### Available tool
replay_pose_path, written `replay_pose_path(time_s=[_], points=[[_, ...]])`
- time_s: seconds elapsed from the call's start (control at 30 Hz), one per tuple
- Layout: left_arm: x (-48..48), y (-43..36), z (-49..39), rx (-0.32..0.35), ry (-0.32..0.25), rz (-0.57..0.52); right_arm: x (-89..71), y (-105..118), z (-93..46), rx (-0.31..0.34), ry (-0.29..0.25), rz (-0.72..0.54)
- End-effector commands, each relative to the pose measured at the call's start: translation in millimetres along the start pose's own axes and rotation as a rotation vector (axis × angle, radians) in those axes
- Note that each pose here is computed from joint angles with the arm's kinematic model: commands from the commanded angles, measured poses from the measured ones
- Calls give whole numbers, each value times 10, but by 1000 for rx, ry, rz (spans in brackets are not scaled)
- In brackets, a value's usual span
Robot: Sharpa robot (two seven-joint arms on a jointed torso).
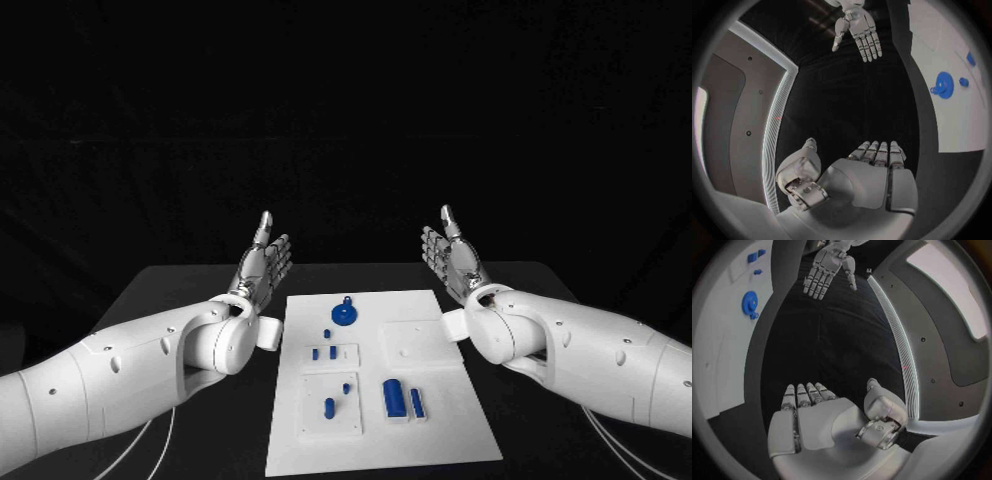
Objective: Assemble the parts on the task board
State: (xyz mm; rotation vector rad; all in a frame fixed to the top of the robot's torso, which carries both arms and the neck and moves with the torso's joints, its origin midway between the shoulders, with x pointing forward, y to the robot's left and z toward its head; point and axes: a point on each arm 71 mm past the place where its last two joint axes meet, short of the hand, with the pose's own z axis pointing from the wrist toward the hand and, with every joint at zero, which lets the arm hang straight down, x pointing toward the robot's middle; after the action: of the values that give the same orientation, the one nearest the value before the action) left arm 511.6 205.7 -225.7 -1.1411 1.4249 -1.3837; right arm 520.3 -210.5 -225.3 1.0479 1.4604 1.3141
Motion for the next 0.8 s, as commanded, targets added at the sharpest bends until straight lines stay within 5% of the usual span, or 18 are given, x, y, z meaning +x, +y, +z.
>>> replay_pose_path(time_s=[0.03,0.33,0.8], points=[[29,-21,-137,59,-169,27,32,28,-144,-54,-172,40],[240,16,-431,58,-230,16,296,9,-484,-43,-231,85],[252,17,-450,58,-233,15,322,9,-521,-41,-237,88]])
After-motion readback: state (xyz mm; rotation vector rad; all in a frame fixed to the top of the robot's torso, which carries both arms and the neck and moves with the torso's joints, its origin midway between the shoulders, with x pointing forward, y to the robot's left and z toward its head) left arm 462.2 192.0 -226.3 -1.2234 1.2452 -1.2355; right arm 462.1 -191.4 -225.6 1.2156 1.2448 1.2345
